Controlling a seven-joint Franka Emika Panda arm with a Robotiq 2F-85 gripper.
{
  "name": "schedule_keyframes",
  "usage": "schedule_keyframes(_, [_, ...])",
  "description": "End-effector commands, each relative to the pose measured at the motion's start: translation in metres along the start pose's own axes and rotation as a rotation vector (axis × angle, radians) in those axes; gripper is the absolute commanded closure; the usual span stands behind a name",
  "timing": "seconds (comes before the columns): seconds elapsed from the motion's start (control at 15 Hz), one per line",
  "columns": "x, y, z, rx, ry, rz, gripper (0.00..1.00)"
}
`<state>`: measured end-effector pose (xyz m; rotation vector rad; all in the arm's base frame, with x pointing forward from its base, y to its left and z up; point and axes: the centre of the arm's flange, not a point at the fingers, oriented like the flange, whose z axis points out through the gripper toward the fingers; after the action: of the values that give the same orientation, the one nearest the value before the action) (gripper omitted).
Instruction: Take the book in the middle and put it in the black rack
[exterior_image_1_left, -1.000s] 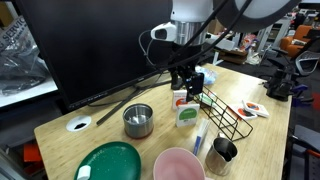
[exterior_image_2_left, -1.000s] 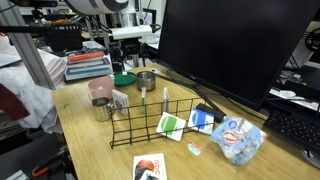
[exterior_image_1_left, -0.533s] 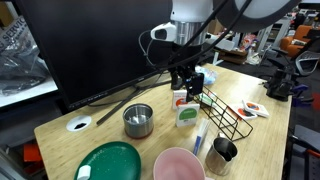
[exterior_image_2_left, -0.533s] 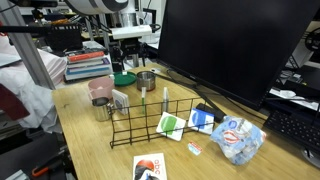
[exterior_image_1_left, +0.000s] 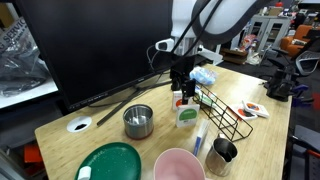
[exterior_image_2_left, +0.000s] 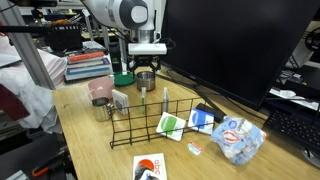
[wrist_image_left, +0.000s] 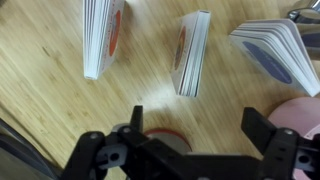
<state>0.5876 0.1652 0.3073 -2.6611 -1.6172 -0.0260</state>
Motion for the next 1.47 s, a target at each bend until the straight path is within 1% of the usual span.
schedule_keyframes(0.0, [0.002, 0.03, 0.022, 0.023, 0.061, 0.012, 0.0])
schedule_keyframes(0.13, [0.001, 0.039, 0.034, 0.03, 0.062, 0.023, 0.0])
schedule_keyframes(0.27, [0.0, 0.043, 0.042, 0.013, 0.029, 0.04, 0.0])
schedule_keyframes(0.73, [-0.003, 0.044, 0.059, 0.04, -0.01, 0.04, 0.0])
schedule_keyframes(0.8, [-0.004, 0.043, 0.06, 0.06, 0.002, 0.042, 0.0])
schedule_keyframes(0.93, [-0.006, 0.042, 0.063, 0.072, -0.003, 0.042, 0.0])
schedule_keyframes(1.07, [-0.005, 0.039, 0.062, 0.086, 0.012, 0.033, 0.0])
schedule_keyframes(1.4, [0.002, 0.036, 0.054, 0.046, 0.039, 0.014, 0.0])
